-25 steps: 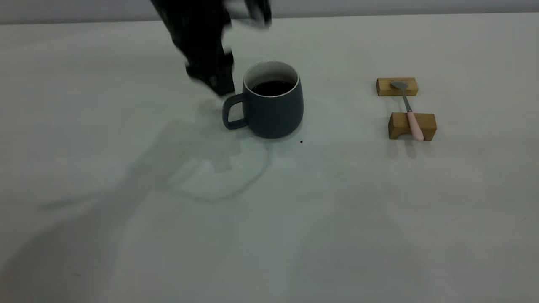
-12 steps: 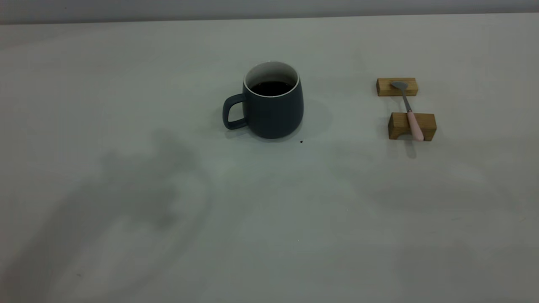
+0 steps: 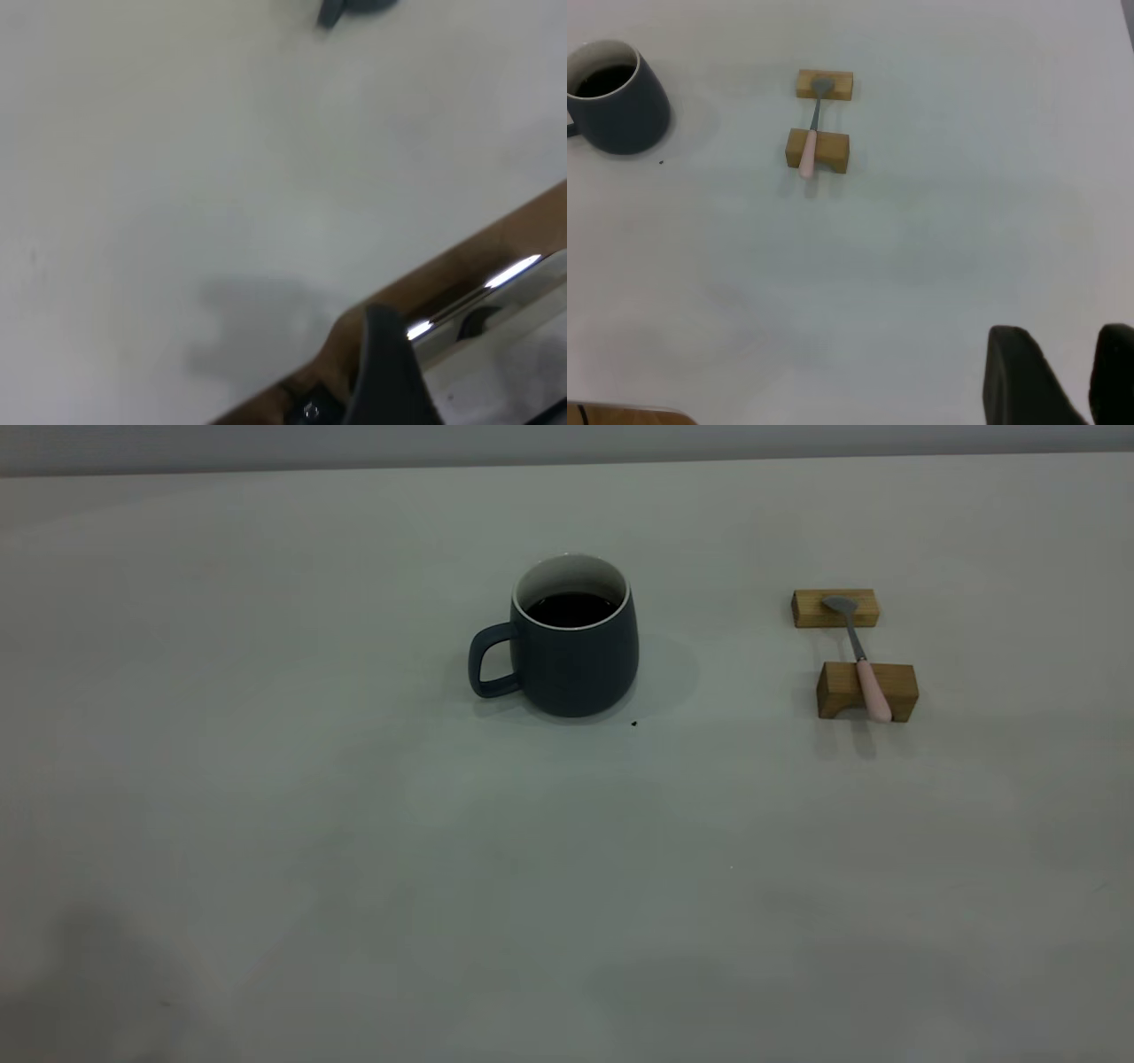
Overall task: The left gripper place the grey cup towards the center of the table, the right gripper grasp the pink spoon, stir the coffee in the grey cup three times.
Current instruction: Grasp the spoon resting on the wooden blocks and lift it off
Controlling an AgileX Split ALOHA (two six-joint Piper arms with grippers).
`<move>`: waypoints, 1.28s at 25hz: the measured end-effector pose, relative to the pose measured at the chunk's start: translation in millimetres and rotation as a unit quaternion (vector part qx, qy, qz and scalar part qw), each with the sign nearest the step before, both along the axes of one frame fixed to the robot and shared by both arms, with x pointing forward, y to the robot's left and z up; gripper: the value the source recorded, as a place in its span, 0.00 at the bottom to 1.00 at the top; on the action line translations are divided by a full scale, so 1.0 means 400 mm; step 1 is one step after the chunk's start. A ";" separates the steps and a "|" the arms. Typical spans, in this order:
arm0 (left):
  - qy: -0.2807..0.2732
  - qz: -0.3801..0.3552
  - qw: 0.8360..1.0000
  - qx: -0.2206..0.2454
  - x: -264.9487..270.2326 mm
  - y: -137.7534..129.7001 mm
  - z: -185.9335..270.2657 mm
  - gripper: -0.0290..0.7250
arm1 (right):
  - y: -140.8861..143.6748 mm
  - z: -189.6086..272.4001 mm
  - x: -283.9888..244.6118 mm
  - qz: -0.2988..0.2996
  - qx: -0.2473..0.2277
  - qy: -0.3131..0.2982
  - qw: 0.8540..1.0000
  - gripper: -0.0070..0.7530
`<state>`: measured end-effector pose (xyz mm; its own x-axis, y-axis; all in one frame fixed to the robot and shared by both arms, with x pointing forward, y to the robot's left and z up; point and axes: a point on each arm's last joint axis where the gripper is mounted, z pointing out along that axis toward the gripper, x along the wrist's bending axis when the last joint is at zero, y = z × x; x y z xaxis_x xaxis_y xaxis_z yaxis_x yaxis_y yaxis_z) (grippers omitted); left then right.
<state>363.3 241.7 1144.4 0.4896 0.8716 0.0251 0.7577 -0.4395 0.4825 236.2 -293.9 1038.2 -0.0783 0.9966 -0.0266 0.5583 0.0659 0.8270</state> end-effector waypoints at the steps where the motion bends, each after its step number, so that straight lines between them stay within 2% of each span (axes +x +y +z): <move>1: 0.002 0.004 1.000 0.002 -0.025 0.013 -0.021 0.79 | 0.000 0.000 0.000 0.000 0.000 0.000 1.000 0.33; 10: 0.042 0.043 0.998 -0.009 -0.196 0.090 -0.245 0.79 | 0.000 0.000 0.000 0.000 0.000 0.000 1.000 0.33; 12: 0.027 0.045 0.998 -0.017 -0.222 0.103 -0.271 0.79 | 0.000 0.000 0.000 0.000 0.000 0.000 1.000 0.33; 18: -0.079 0.045 0.994 -0.067 -0.274 0.131 -0.260 0.79 | 0.000 0.000 0.000 0.000 0.000 0.000 1.000 0.33; 23: -0.121 0.054 0.987 -0.088 -0.321 0.153 -0.264 0.79 | 0.000 0.000 0.000 0.000 0.000 0.000 1.000 0.33; 27: -0.143 0.123 0.978 -0.086 -0.343 0.157 -0.268 0.79 | 0.000 0.000 0.000 0.000 0.000 0.000 1.000 0.33; 32: -0.172 0.213 0.958 -0.080 -0.361 0.152 -0.270 0.79 | 0.000 0.000 0.000 0.000 0.000 0.000 1.000 0.33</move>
